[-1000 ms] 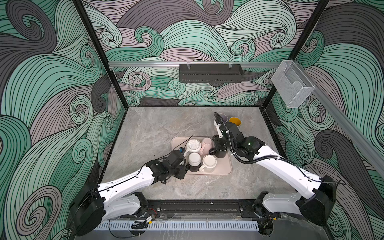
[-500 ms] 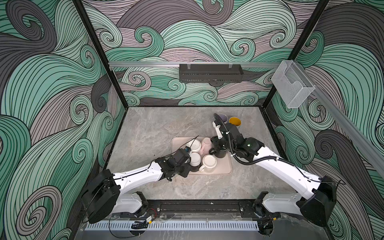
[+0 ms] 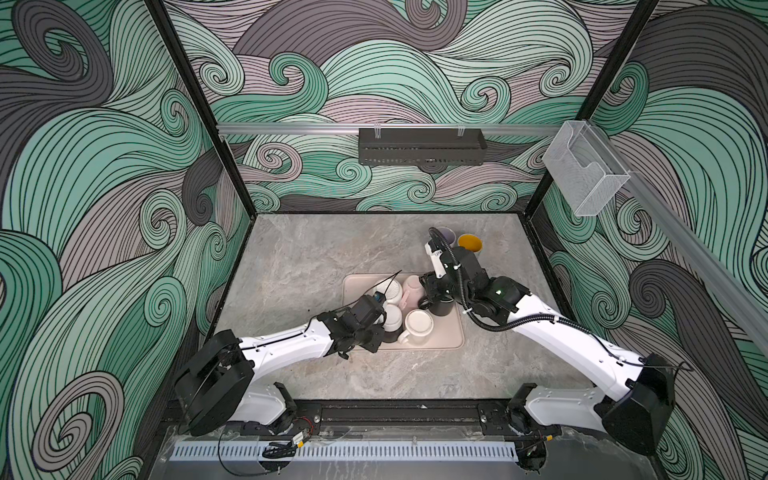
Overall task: Turn the mug right side up
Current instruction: 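Lower the left gripper onto the upside-down black mug with white base, then grasp and lift the black mug off the tray with the left gripper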
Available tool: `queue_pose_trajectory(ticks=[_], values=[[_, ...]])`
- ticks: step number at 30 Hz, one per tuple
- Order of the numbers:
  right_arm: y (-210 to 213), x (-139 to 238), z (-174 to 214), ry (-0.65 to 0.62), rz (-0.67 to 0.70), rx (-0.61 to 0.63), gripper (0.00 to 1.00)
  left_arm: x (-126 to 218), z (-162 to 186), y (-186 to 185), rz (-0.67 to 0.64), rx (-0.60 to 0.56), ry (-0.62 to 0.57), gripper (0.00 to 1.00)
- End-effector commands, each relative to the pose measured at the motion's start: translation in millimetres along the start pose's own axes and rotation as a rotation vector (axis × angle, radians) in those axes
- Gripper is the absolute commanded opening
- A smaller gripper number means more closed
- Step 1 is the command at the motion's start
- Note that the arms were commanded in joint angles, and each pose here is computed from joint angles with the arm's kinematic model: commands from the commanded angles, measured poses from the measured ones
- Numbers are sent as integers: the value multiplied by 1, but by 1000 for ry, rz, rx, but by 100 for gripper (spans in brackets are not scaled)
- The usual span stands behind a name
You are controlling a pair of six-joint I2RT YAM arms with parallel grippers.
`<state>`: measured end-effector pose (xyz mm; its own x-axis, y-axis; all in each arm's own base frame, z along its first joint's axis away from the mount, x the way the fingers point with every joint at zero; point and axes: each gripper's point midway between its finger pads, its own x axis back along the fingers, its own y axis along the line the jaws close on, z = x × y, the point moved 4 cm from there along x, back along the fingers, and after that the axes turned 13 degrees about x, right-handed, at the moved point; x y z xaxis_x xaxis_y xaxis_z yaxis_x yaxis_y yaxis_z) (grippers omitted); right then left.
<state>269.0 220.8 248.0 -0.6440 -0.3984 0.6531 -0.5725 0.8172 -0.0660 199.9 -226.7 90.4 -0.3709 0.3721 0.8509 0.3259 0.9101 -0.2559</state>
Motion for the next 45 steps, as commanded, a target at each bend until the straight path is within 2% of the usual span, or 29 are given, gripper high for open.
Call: queue_pose_trajectory(ticks=[1, 18, 21, 26, 35, 41, 45], values=[[2, 6, -2, -30, -15, -7, 40, 3, -15, -11, 20, -5, -33, 33], [4, 9, -3, -49, -32, -15, 40, -2, -15, -8, -30, -22, -19, 22], [4, 10, -3, -53, -32, -15, 40, 0, -16, -8, -33, -29, -24, 17], [3, 11, -2, -56, -32, -17, 40, 4, -16, -9, -40, -44, -27, 0], [0, 15, -4, -76, -14, -11, 40, 35, -20, -22, -20, -105, -69, 0], [-19, 23, -5, -89, 108, 24, 40, 63, -24, -27, 20, -113, -117, 0], [-37, 30, -5, -108, 180, -5, 42, 90, -30, -31, 81, -104, -189, 0]])
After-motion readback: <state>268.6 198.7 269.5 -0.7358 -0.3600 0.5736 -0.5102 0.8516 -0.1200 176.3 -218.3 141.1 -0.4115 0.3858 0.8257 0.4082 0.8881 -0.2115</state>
